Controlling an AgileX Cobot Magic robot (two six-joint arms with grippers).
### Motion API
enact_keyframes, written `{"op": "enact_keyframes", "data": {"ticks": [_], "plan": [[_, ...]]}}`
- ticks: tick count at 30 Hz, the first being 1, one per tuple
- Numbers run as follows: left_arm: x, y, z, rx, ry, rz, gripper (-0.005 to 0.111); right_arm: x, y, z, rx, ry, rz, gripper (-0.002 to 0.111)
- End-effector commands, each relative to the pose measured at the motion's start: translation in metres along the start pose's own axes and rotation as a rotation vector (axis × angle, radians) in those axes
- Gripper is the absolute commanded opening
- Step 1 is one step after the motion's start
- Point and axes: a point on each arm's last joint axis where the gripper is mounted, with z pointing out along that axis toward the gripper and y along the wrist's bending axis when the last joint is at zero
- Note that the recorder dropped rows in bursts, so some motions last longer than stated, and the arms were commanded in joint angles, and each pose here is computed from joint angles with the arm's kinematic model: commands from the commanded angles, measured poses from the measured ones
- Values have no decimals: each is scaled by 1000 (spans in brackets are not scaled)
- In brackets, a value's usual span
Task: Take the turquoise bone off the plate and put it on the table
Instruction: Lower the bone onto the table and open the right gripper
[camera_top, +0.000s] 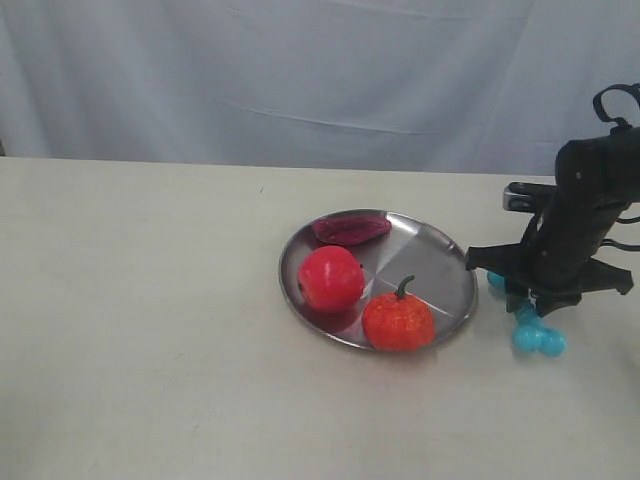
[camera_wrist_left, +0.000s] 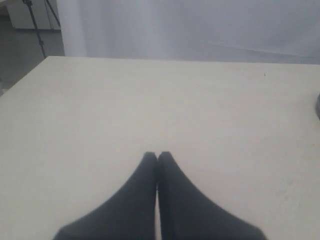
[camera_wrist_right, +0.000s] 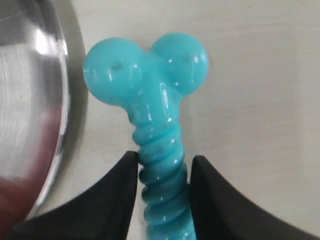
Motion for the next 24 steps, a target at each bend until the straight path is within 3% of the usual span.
{"op": "enact_keyframes", "data": {"ticks": [1,6,8,16,20,24], "plan": [[0,0,0,-5,-4,-5,0,-1,-1,0,-1,-11,-25,3],[0,0,0,-5,-4,-5,0,-1,-1,0,0,-7,-25,37],[0,0,0,-5,-4,-5,0,-1,-1,0,1,-7,-28,45],[0,0,0,-5,-4,-5,0,1,-2,-9,16,25,-50,46],[0,0,0,-5,-4,-5,0,-7,-5,-52,16,-10,-78,46],[0,0,0,-5,-4,-5,0,-9,-10,-121,-23,-177,-90,46]]}}
